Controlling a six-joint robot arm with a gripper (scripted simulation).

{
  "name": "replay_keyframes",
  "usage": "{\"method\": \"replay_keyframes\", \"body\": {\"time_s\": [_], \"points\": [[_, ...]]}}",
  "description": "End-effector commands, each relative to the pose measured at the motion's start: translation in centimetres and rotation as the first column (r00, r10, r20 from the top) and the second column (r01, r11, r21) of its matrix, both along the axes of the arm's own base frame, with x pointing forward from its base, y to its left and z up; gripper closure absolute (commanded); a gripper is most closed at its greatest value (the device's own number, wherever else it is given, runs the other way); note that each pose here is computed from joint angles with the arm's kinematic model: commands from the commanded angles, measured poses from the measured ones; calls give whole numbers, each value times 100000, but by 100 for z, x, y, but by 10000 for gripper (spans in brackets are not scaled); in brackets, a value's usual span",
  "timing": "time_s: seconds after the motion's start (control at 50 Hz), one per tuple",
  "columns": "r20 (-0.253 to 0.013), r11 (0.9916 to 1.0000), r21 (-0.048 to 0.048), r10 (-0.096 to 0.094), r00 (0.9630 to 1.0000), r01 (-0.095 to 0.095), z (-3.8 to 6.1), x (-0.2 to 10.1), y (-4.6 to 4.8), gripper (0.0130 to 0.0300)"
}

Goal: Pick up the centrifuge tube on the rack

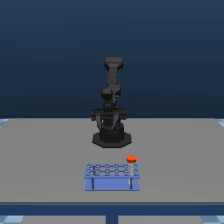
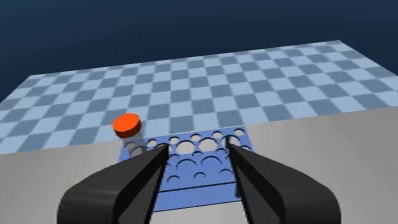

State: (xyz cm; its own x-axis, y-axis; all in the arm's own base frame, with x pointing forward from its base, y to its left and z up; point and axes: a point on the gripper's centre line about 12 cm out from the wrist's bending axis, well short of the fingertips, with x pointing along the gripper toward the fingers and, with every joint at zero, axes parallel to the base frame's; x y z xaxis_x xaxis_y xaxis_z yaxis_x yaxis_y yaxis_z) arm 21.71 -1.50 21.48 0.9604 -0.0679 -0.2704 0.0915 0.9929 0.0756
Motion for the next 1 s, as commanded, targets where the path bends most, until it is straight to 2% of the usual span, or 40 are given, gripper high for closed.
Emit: {"method": "replay_keyframes", "body": {"time_s": [0.02, 0.3, 0.6, 0.8, 0.86, 0.9, 0.96, 1.0], "points": [[-81, 100000, -169, 180, 100000, -180, 0, 8, 7, 130], [-659, 99998, -324, 476, 99997, -479, -1, 44, 31, 130], [-2237, 99991, -705, 1090, 99969, -1106, -7, 126, 85, 130], [-4220, 99977, -1152, 1766, 99895, -1816, -17, 219, 147, 130], [-5564, 99963, -1447, 2233, 99820, -2317, -23, 283, 190, 130], [-5564, 99963, -1447, 2233, 99820, -2317, -23, 283, 190, 130], [-7122, 99941, -1786, 2804, 99707, -2938, -30, 361, 242, 130], [-7122, 99941, -1786, 2804, 99707, -2938, -30, 361, 242, 130]]}}
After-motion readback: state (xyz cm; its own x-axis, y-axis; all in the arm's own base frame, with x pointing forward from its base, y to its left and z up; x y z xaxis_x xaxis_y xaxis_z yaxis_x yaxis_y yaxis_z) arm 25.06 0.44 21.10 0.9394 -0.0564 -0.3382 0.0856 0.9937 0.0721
